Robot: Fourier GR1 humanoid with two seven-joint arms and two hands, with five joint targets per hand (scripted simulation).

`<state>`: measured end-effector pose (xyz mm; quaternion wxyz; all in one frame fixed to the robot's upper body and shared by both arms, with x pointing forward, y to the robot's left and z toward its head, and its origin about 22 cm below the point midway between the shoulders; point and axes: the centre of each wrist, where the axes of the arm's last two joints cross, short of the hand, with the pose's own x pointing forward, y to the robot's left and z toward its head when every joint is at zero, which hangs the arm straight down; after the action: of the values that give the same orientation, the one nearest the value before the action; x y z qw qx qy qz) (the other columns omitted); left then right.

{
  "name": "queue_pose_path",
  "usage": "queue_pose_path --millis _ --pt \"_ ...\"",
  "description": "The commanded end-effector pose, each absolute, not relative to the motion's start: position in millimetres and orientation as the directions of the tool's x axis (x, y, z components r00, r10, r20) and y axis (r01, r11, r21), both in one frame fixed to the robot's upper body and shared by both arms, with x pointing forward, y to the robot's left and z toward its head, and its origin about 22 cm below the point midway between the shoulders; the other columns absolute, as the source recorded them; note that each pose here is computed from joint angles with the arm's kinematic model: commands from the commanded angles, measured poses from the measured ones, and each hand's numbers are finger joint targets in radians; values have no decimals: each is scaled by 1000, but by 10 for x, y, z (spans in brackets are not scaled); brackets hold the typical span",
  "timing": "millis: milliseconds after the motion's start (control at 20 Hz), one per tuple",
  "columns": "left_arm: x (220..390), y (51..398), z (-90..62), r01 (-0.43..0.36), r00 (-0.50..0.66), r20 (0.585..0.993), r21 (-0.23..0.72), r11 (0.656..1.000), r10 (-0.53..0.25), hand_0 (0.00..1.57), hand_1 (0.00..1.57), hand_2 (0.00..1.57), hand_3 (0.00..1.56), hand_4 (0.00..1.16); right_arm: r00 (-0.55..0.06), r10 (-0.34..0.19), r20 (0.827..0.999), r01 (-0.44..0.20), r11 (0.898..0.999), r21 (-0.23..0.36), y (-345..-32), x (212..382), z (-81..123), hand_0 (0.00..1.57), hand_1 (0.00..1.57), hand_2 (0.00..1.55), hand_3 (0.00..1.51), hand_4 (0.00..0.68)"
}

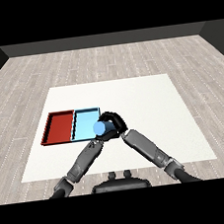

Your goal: Pick the blue can and put it in the blue box

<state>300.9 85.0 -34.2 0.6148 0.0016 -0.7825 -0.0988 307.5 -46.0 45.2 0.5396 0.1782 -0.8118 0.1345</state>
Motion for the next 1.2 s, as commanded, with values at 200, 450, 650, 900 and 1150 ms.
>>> queue_pose_path --millis 200,450,650,900,1150 --pt "3045 756 -275 97 -118 993 40 994 -29 1431 1431 1347 1046 659 -277 -225 934 -433 897 87 -443 2964 415 1323 1323 1419 1381 515" --pt "3039 847 -353 131 -155 988 20 991 1 1571 1571 1516 1448 1097 -264 -214 941 -427 900 85 -485 3016 481 0 0 0 0 0" --pt "3058 865 -408 122 -171 985 19 992 2 1571 1571 1516 1448 1097 -263 -214 941 -427 900 85 -499 3015 485 0 0 0 0 0" --pt "2975 724 -443 127 -156 987 48 991 -28 1571 1571 1549 1480 1137 -284 -227 932 -424 901 91 -467 3001 313 0 0 0 0 0" --pt "3082 848 -292 110 -180 982 85 990 -64 1571 1571 1571 1504 1134 -249 -267 931 -411 899 148 -706 3062 641 0 0 0 0 0"
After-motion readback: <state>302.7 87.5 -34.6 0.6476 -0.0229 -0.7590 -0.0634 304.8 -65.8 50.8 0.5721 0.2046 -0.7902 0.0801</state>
